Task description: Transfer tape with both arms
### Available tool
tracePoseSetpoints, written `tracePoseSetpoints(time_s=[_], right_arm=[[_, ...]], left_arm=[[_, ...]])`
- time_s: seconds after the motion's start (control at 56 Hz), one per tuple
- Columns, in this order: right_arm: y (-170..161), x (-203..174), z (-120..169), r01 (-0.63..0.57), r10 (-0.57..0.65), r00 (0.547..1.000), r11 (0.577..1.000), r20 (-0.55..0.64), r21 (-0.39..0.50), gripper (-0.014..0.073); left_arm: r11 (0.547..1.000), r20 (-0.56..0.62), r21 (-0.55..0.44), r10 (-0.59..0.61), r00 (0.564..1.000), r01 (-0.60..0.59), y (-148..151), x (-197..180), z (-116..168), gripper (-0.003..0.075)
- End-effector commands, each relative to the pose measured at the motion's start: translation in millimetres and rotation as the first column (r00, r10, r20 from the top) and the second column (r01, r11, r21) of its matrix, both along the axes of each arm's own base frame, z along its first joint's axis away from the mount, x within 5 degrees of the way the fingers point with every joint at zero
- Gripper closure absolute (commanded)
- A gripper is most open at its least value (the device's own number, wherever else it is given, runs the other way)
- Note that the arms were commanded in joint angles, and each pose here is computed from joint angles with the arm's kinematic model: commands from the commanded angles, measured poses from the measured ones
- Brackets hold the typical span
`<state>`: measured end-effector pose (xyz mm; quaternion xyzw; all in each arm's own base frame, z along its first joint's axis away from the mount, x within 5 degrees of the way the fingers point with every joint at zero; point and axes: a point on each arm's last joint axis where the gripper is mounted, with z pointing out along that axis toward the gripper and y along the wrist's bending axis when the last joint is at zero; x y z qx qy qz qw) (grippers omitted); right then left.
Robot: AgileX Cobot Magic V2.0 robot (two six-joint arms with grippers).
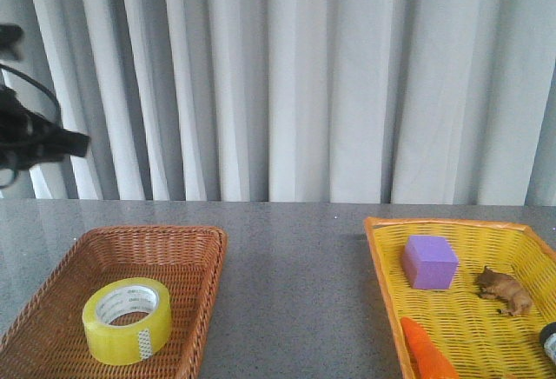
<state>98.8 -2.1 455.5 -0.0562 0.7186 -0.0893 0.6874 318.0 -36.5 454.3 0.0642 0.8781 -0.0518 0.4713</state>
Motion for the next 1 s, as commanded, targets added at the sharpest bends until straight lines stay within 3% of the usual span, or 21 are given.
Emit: tracePoseSetpoints(time_s=[0.0,0.268,0.464,0.732,0.982], right_arm=[[1,-2,12,-0.019,0.020,0.997,1.000,0.080,-0.022,0.0600],[1,-2,12,-0.019,0.020,0.997,1.000,0.080,-0.022,0.0600],[1,-2,12,-0.019,0.020,0.997,1.000,0.080,-0.022,0.0600],[1,-2,12,-0.019,0.020,0.997,1.000,0.080,-0.022,0.0600],[1,-2,12,-0.019,0.020,0.997,1.000,0.080,-0.022,0.0600]], left_arm=[[0.999,0.159,-0.047,-0.006,0.987,0.013,1,-36,42,0.0727],[0.990,0.284,-0.080,-0.090,0.955,0.117,0,-119,85,0.0727],[0.989,0.383,-0.070,-0.093,0.919,0.129,4,-164,104,0.0727],[0.988,0.425,-0.070,-0.092,0.900,0.134,6,-192,112,0.0727],[0.988,0.424,-0.070,-0.092,0.901,0.134,6,-192,112,0.0727]])
